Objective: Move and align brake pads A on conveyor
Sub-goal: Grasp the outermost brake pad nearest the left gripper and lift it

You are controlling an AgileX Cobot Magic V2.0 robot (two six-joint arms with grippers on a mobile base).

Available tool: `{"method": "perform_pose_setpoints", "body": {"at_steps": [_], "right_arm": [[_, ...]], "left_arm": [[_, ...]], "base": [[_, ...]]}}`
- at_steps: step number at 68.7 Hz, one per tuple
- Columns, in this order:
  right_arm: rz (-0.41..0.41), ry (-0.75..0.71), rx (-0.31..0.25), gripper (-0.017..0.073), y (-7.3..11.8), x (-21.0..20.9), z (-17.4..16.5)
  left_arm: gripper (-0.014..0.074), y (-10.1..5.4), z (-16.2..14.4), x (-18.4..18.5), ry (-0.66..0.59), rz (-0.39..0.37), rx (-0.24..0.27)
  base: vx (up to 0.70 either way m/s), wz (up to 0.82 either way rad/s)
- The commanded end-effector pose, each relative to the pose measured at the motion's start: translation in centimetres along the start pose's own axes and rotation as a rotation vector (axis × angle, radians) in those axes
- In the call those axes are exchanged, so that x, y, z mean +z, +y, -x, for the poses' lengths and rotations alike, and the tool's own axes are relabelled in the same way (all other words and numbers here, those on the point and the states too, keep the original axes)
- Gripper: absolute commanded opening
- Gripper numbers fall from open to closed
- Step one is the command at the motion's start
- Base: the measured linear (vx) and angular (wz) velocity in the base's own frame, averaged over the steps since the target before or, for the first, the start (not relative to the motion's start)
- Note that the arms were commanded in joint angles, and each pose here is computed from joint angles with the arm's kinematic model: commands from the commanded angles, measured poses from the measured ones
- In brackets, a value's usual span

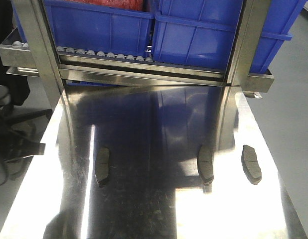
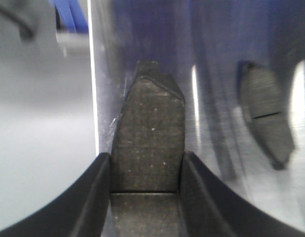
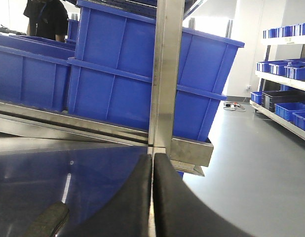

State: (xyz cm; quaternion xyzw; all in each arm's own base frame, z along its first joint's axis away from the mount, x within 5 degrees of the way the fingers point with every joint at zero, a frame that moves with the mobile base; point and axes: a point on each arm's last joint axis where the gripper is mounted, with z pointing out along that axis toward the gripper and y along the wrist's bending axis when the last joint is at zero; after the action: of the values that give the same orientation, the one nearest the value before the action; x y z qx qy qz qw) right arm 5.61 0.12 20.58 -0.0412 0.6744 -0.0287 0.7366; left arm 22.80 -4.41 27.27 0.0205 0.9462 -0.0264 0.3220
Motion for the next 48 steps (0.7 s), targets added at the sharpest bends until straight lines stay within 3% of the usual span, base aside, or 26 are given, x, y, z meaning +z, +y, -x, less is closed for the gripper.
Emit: {"method": "perform_pose_setpoints", "body": {"at_steps": [1,24,48], "right_arm": [[-0.013,-0.08,-0.009,-0.001,-0.1,-0.1,0.6],[-0.013,-0.08,-0.009,-0.001,-0.1,-0.1,0.6],[-0.013,-0.08,-0.009,-0.001,-0.1,-0.1,0.6]], "left_arm": [[-0.0007,0.1,0.0,-3.7,-0.221,-0.045,0.0],[-0.0006,1.5,-7.2,-9.8,-0.576,-0.109,-0.013],[-0.0006,2.5,-12.2,-12.5,-0.794,-0.139,-0.027]], "base": [[0.0,0.0],[0.0,0.0],[0.0,0.0]]}}
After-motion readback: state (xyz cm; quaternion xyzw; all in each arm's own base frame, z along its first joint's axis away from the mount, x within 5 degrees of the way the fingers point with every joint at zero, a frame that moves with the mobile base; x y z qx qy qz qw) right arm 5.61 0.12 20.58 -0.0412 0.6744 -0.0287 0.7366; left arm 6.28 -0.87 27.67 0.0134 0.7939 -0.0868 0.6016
